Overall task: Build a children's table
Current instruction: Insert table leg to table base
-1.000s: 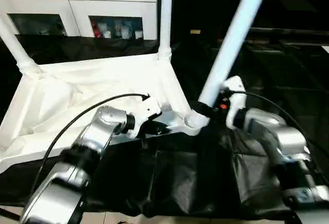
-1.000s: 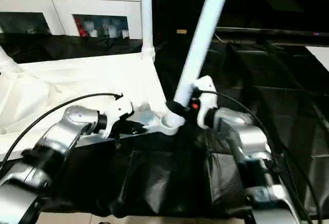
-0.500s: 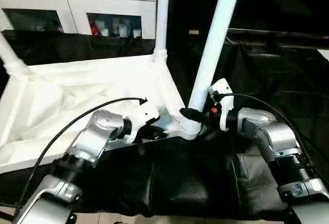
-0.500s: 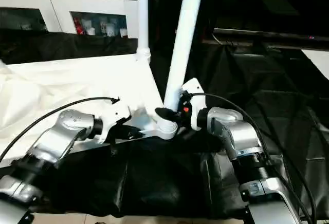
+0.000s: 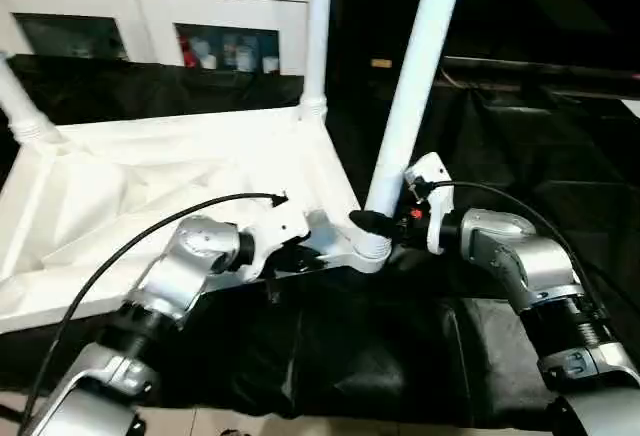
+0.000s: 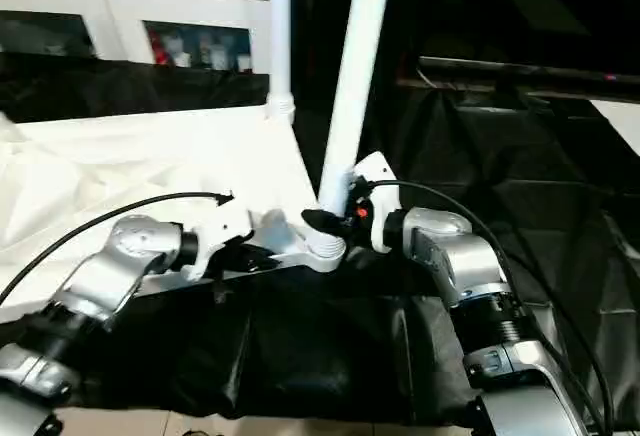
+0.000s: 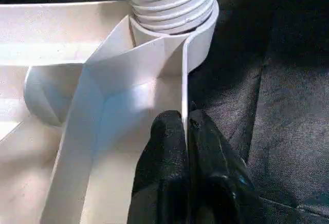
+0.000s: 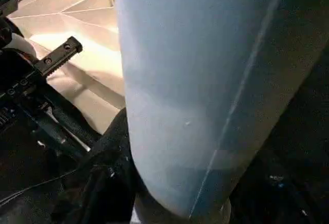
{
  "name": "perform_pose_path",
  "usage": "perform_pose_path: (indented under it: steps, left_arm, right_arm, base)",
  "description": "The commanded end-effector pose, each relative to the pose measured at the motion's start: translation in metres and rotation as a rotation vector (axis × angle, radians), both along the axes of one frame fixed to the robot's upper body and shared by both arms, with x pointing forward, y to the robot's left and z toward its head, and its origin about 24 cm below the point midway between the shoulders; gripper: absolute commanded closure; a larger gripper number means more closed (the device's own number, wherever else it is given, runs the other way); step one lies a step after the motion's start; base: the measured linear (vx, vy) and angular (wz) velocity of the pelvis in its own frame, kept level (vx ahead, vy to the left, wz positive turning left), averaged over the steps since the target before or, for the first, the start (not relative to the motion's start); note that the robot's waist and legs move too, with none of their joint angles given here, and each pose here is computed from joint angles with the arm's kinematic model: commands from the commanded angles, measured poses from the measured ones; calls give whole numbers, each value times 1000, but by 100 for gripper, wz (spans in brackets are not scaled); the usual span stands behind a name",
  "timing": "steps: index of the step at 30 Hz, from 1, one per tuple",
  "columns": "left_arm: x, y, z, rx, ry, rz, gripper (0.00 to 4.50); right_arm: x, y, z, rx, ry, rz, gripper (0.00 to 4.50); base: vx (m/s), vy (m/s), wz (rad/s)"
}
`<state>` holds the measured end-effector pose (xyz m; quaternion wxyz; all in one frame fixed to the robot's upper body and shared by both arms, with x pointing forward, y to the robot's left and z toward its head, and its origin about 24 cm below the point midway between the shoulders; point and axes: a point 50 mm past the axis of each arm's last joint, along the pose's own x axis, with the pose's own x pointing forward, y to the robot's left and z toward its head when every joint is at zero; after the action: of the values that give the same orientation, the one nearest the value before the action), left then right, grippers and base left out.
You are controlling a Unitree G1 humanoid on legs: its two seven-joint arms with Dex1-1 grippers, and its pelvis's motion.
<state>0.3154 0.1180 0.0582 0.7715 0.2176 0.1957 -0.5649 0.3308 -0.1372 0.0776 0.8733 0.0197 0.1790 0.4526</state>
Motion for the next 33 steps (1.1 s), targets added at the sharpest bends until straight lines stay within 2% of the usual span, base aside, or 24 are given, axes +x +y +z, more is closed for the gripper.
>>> perform_pose_path:
  steps: [1,2,7,13,14,17,20,23,25,28,33]
  left_arm:
    - [5,-3,8,-44,-45,15,450]
    - [5,-3,8,-44,-45,15,450]
    - [6,-4,7,-51,-36,16,450]
    - [7,-3,6,-49,-31,23,450]
    - [8,-2,5,-44,-28,31,450]
    - [9,-2,4,-43,-30,37,450]
    - [9,-1,4,-38,-29,36,450]
    - [10,0,4,-33,-28,34,450]
    - [10,1,5,-29,-30,26,450]
    - [10,1,5,-23,-31,19,450]
    - [9,2,5,-17,-29,11,450]
  right_arm:
    - [-4,-9,-15,17,61,-54,260]
    - [-4,-9,-15,17,61,-54,260]
    - [-13,-21,-34,105,101,-151,260]
    - [-19,-23,-42,151,100,-177,260]
    - [-24,-23,-44,167,89,-174,260]
    - [-27,-24,-45,165,75,-177,260]
    - [-33,-23,-48,94,43,-148,260]
    - [-34,-21,-48,74,37,-131,260]
    - [-32,-16,-47,-6,19,-90,260]
    - [-30,-12,-48,-66,28,-45,260]
    - [-30,-7,-50,-108,49,23,260]
  base:
    - [0,0,0]
    - [0,0,0]
    - [0,0,0]
    - [0,0,0]
    - [0,0,0]
    - [0,0,0]
    - [0,0,0]
    - [0,0,0]
    - [0,0,0]
    - [0,0,0]
    - [0,0,0]
